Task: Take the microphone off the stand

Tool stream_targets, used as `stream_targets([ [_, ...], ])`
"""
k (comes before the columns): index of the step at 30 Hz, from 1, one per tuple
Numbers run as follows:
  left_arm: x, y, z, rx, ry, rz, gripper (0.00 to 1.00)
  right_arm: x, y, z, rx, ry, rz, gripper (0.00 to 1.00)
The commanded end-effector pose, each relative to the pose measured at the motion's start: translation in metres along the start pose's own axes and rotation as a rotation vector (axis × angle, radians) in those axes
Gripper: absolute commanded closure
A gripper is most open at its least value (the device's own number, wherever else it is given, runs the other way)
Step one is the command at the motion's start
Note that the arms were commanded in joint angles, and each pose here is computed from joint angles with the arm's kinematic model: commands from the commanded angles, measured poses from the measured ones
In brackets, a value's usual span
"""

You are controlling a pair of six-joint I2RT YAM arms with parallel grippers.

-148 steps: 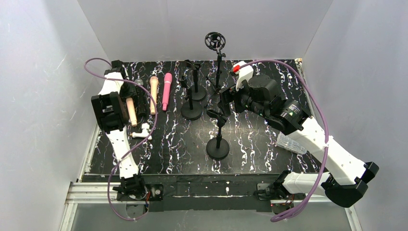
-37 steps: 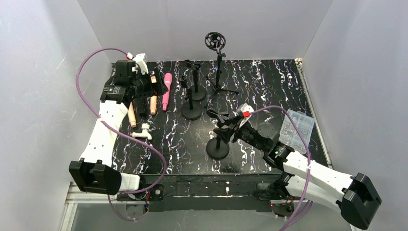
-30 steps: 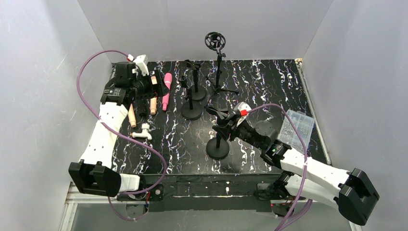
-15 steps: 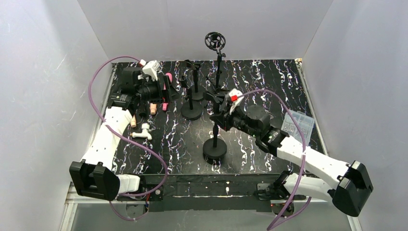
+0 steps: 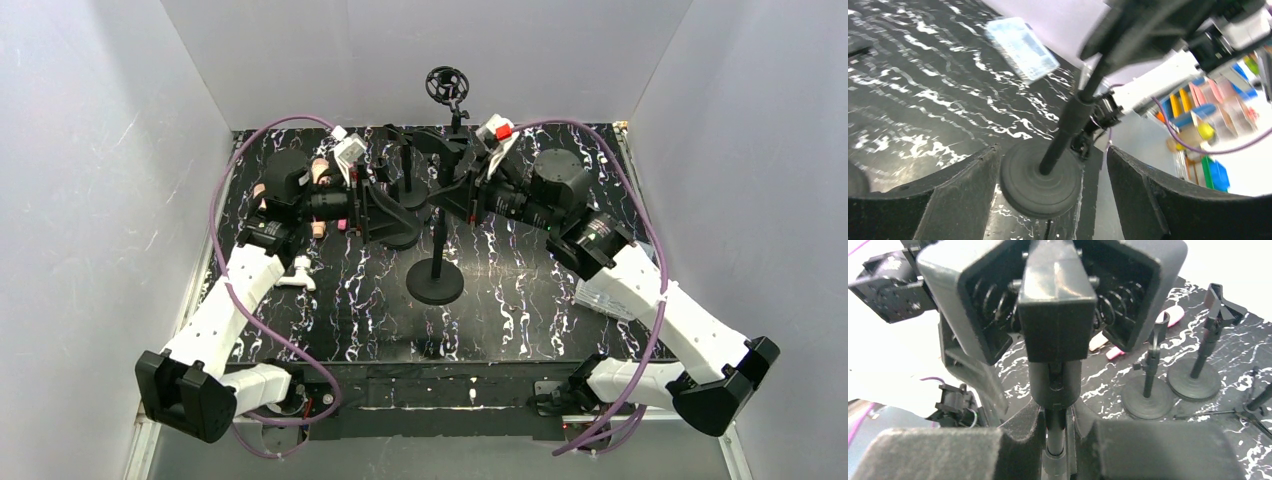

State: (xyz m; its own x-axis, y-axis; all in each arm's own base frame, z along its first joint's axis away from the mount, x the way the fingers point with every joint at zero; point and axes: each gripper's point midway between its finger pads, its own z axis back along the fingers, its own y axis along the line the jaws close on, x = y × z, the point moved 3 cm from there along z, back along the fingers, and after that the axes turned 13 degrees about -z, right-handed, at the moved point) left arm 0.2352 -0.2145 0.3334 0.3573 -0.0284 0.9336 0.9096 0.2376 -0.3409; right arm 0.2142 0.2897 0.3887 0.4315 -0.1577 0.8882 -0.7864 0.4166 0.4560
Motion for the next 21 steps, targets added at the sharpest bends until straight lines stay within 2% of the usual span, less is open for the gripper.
stream_targets([
  [1, 0.017, -0.048, -0.002, -0.21, -0.02, -0.139, 0.26, 0.038, 0.032, 0.009, 0.156, -0.042, -0.063, 0.99],
  [8, 0.022, -0.059, -0.015, -0.279, -0.007, -0.173, 0.33, 0.062, 0.053, 0.01, 0.326, -0.061, -0.145, 0.99],
  [17, 0.017, -0.058, -0.036, -0.312, 0.021, -0.157, 0.4, 0.075, 0.061, 0.008, 0.363, -0.084, -0.166, 0.99],
  [20, 0.019, -0.059, -0.04, -0.312, 0.02, -0.158, 0.51, 0.074, 0.059, 0.006, 0.355, -0.079, -0.168, 0.99],
  [21, 0.02, -0.059, -0.042, -0.307, 0.02, -0.154, 0.61, 0.073, 0.057, 0.006, 0.342, -0.077, -0.168, 0.99],
])
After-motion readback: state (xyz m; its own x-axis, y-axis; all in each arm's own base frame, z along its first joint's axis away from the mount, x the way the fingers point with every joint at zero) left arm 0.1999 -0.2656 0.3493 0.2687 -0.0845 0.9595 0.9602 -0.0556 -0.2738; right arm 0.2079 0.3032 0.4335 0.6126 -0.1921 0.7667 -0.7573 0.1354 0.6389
